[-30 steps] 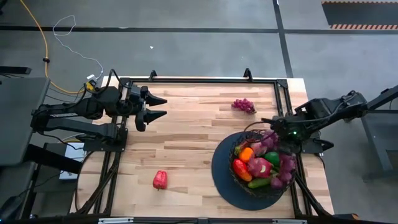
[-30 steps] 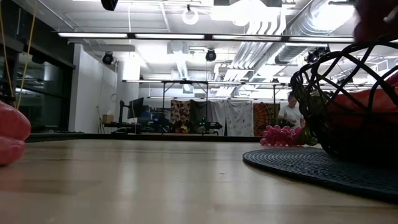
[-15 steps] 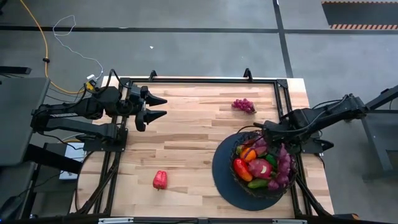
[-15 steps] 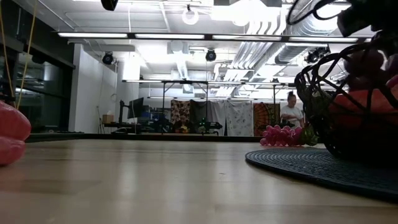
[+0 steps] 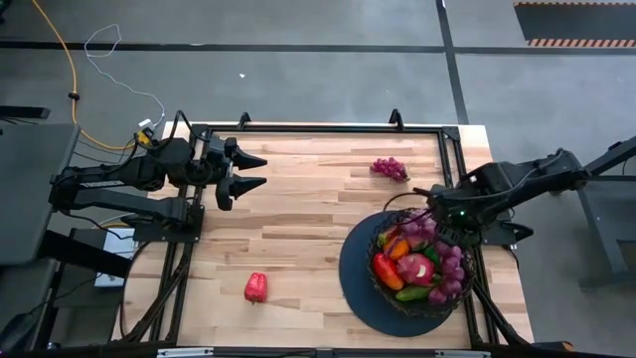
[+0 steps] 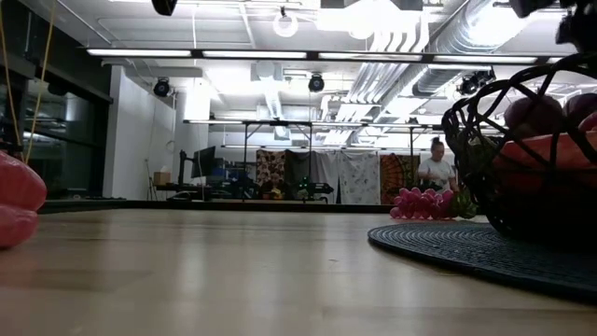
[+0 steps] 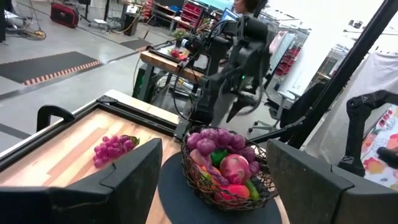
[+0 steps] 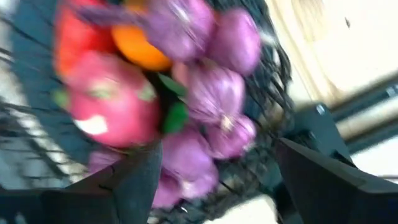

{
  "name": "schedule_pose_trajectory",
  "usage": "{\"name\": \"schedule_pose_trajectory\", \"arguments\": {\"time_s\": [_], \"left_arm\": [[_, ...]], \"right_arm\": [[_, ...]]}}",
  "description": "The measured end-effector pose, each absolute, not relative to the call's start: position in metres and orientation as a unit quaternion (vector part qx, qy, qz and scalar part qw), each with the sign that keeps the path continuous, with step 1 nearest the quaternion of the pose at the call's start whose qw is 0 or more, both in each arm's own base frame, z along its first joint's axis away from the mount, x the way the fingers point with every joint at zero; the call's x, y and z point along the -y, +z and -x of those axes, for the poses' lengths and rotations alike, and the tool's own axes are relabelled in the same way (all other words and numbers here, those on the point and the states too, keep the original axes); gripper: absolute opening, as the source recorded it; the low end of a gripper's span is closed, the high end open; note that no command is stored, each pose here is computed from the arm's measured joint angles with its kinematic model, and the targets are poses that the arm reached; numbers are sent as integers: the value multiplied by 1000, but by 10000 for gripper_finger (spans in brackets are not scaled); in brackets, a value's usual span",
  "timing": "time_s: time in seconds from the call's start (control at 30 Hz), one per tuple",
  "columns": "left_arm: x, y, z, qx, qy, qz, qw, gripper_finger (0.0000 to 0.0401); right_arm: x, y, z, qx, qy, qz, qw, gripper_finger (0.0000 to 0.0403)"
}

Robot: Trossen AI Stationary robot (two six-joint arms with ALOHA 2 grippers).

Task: Build produce basket
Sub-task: Put the purple grapes into the basket

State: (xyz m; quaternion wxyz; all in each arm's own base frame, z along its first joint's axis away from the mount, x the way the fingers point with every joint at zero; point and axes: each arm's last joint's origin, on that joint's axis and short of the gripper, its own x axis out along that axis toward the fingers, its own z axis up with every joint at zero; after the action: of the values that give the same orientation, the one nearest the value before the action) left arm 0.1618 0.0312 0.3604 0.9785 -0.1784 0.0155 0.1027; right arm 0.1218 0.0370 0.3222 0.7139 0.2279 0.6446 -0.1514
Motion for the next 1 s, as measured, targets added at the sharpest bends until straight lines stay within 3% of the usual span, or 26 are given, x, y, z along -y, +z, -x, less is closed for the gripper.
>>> {"name": "schedule_pose_trajectory", "arguments": {"time_s": [0.1,0.33,0.57,0.73,1.0], "left_arm": [[-31,360,-162,-18,91,174,980,278],[-27,360,-162,-31,33,158,986,278],[-27,362,-162,-20,29,142,989,278],[-27,366,-162,1,29,141,990,278],[-30,366,-163,5,67,142,988,278]], "right_arm": [[-39,336,-131,-580,-126,-251,765,304],[-42,366,-182,-298,-103,-259,913,305],[-30,393,-210,-111,-158,-147,970,305],[-15,397,-212,-99,-181,-104,973,305],[8,375,-191,-241,-198,-71,947,305]]}}
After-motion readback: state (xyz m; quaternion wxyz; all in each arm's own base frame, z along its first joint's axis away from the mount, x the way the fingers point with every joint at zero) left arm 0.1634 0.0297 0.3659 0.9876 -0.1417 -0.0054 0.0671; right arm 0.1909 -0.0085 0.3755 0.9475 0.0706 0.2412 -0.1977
